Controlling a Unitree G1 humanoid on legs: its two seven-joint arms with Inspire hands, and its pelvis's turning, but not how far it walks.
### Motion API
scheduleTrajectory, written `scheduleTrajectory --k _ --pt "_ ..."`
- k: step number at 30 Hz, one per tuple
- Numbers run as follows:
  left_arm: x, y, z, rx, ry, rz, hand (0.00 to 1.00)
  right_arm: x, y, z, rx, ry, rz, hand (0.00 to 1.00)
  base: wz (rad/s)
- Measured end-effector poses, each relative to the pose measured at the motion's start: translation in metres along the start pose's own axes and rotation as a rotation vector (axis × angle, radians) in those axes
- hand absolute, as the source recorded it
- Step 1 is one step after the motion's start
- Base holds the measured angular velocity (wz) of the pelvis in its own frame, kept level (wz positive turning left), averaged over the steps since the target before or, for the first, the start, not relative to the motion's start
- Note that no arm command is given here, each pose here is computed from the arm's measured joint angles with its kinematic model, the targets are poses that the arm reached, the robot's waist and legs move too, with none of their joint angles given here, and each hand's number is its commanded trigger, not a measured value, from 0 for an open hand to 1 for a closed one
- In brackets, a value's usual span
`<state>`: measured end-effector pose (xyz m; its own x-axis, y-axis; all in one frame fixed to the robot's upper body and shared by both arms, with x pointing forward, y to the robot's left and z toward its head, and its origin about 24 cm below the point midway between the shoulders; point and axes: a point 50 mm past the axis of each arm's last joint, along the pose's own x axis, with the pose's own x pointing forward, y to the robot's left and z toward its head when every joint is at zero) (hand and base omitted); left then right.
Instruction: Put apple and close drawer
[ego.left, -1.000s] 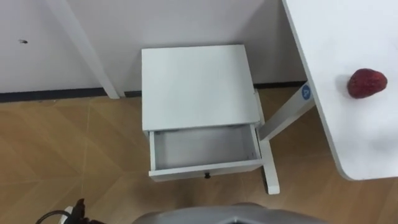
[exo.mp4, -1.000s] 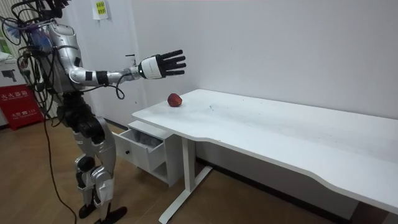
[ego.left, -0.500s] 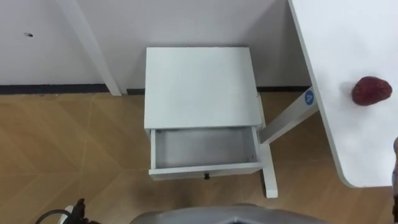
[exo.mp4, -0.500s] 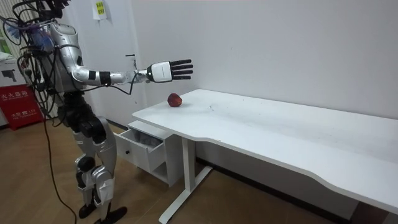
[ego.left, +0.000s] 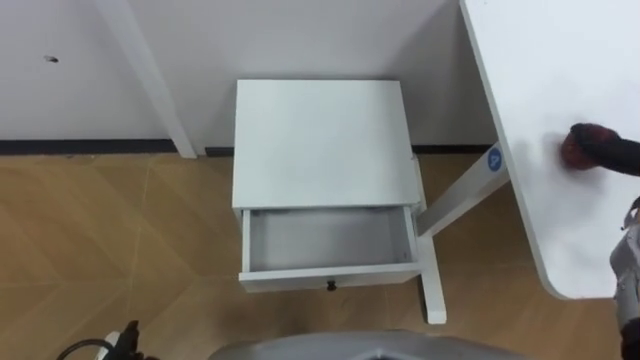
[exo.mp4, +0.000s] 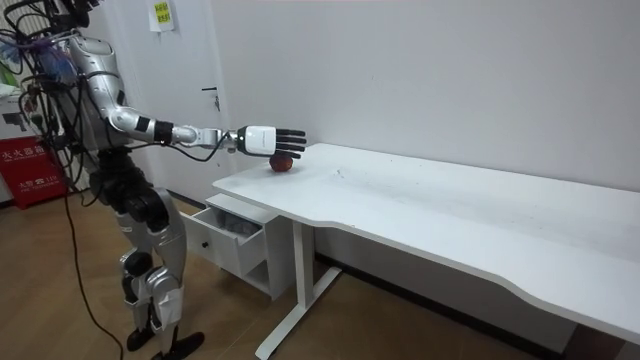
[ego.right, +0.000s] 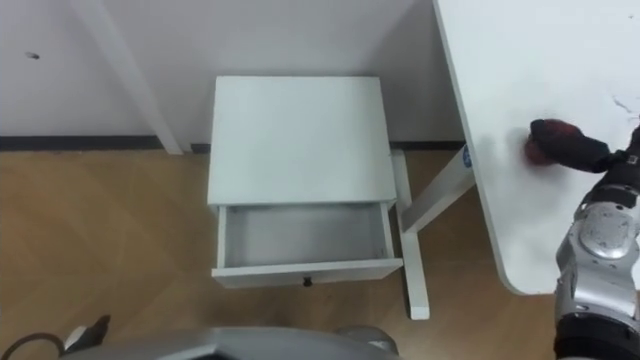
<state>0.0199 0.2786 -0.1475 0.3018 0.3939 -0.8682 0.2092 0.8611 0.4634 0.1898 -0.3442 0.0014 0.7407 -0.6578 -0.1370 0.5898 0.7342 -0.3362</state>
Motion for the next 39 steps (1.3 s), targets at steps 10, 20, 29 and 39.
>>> scheduleTrajectory --k 10,20,29,39 --pt "0.000 0.002 -0.001 0.005 -0.004 -0.012 0.00 -0.003 0.012 -0.001 -0.120 -0.024 0.097 0.00 0.00" --pt "0.000 0.010 0.001 0.013 -0.027 0.006 0.00 -0.006 0.017 -0.004 -0.139 -0.019 0.154 0.00 0.00" --pt "0.000 0.009 -0.001 0.016 -0.022 0.002 0.00 -0.007 0.016 -0.019 -0.274 0.023 0.221 0.00 0.00" --pt "-0.001 0.007 -0.007 0.018 -0.001 -0.006 0.00 -0.008 0.012 -0.028 -0.290 0.053 0.228 1.00 0.00"
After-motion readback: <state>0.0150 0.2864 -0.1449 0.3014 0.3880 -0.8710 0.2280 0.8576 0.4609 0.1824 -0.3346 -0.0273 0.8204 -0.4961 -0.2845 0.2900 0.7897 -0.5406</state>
